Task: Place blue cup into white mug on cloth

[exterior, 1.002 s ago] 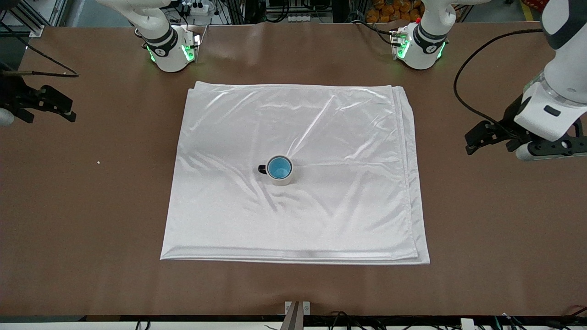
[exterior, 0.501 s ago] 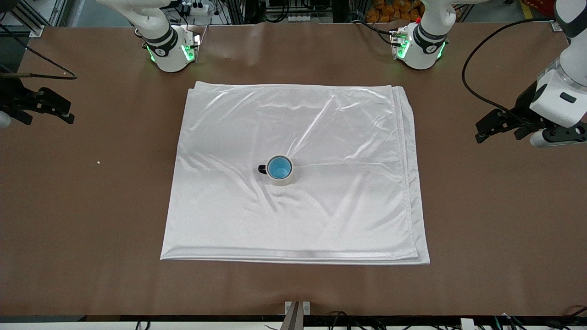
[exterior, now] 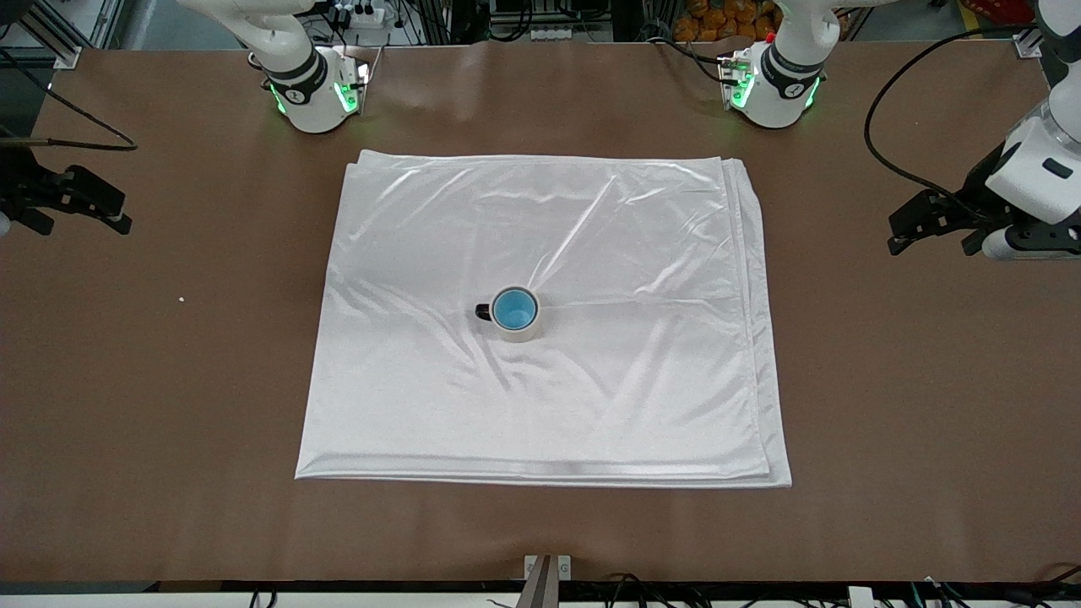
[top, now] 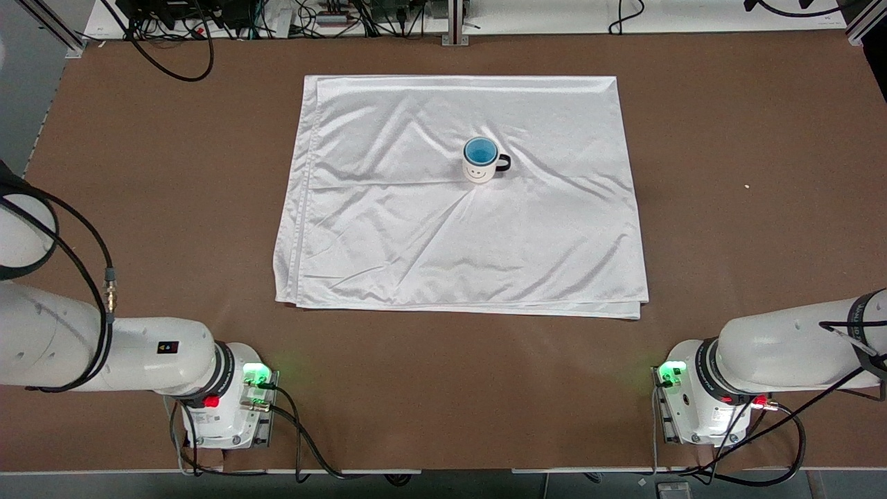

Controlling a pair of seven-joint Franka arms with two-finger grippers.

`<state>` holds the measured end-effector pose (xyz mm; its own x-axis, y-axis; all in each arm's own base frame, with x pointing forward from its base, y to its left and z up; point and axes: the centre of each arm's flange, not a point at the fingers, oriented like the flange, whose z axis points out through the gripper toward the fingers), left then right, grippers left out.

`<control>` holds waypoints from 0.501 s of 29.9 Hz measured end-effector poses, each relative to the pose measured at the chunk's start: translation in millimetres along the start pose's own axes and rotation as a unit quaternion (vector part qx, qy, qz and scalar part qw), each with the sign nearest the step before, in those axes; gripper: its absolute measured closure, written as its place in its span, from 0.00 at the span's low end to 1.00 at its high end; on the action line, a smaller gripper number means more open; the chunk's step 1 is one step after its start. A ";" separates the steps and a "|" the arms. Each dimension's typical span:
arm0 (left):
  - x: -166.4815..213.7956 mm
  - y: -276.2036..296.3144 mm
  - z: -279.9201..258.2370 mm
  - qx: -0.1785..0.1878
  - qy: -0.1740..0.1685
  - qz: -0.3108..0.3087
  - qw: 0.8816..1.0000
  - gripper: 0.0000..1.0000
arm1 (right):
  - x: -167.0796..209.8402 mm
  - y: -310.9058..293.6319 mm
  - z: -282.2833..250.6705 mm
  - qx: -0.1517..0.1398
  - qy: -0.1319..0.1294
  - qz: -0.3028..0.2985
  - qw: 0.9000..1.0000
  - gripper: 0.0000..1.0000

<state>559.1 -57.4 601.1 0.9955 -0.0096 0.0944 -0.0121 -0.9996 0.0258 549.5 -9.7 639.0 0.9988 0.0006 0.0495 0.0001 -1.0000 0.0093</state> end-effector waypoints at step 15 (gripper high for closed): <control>-0.5 3.3 1.3 0.000 -0.001 0.018 1.000 0.00 | 0.8 3.0 0.0 0.000 0.002 0.004 1.000 0.00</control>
<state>558.6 -60.7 599.8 0.9947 -0.0458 0.0925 -0.0481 -0.9986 0.0227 550.3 -12.6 639.0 0.9986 -0.0073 0.0528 -0.0078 -0.9999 0.0091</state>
